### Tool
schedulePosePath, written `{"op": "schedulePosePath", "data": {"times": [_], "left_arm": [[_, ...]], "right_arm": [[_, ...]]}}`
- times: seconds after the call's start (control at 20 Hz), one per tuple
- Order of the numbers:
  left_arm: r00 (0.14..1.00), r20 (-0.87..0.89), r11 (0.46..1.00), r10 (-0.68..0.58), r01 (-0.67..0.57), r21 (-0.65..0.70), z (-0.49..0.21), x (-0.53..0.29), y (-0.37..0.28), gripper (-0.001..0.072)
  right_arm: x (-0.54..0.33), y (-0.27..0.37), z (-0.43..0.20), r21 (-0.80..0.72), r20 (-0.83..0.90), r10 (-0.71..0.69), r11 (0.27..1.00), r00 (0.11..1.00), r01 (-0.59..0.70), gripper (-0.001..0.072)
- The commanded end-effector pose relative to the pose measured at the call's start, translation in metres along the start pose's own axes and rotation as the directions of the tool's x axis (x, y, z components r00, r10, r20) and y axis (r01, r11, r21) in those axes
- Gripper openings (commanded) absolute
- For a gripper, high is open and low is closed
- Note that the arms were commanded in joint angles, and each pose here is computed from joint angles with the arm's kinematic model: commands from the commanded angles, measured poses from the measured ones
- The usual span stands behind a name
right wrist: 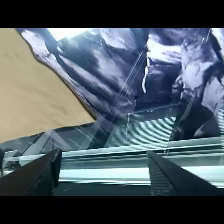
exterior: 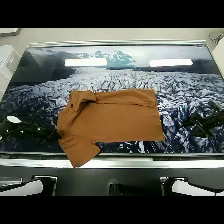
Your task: Fold the clothes and pants, and hang the long-sleeved shirts on hangers.
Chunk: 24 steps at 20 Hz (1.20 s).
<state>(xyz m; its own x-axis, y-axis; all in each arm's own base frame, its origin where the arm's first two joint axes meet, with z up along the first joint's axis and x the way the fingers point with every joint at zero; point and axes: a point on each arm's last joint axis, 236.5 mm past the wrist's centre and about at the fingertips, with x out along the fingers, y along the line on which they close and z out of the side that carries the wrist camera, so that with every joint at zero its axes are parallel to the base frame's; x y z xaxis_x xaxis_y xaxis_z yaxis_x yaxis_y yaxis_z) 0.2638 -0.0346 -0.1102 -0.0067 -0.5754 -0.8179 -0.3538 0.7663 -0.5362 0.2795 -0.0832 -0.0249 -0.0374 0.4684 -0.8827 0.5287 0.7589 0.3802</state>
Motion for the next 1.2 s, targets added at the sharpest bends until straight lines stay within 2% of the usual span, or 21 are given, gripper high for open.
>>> {"op": "schedulePosePath", "data": {"times": [0.0,0.25,0.45,0.65,0.85,0.9,1.0,1.05,1.15], "left_arm": [[1.000,0.004,1.000,-0.006,0.006,0.010,0.000,0.002,-0.004,0.0029],[0.998,0.056,0.998,-0.004,0.000,0.060,0.005,-0.011,-0.011,0.0028],[0.998,0.061,0.999,-0.009,0.005,0.051,0.004,-0.013,-0.013,0.0028],[0.998,0.065,0.999,-0.024,0.021,0.047,0.005,-0.013,-0.017,0.0029],[0.998,0.065,0.999,-0.024,0.021,0.047,0.005,-0.013,-0.017,0.0029],[0.998,0.065,0.999,-0.024,0.021,0.047,0.005,-0.013,-0.017,0.0029],[0.998,0.065,0.999,-0.024,0.021,0.047,0.005,-0.013,-0.017,0.0029],[0.998,0.065,0.999,-0.024,0.021,0.047,0.005,-0.013,-0.017,0.0028],[0.997,0.068,0.998,-0.028,0.024,0.061,0.008,-0.018,-0.021,0.0028]], "right_arm": [[0.009,-0.008,-0.013,-0.025,-0.053,-0.018,1.000,0.998,0.017,0.0552],[0.063,-0.009,-0.023,-0.027,-0.067,0.062,0.998,0.996,-0.064,0.0559],[0.092,0.006,-0.014,-0.137,-0.028,0.015,0.990,0.999,-0.019,0.0558],[0.112,0.031,-0.025,-0.154,-0.113,0.063,0.985,0.992,-0.080,0.0545],[0.126,0.047,-0.032,-0.205,-0.144,0.043,0.976,0.989,-0.072,0.0522],[0.128,0.051,-0.035,-0.215,-0.153,0.038,0.974,0.988,-0.071,0.0453],[0.129,0.060,-0.048,-0.246,-0.201,0.049,0.964,0.978,-0.099,0.0105],[0.126,0.064,-0.054,-0.259,-0.224,0.062,0.958,0.973,-0.120,0.0047],[0.113,0.075,-0.055,-0.287,-0.206,0.082,0.948,0.975,-0.140,0.0046]]}}
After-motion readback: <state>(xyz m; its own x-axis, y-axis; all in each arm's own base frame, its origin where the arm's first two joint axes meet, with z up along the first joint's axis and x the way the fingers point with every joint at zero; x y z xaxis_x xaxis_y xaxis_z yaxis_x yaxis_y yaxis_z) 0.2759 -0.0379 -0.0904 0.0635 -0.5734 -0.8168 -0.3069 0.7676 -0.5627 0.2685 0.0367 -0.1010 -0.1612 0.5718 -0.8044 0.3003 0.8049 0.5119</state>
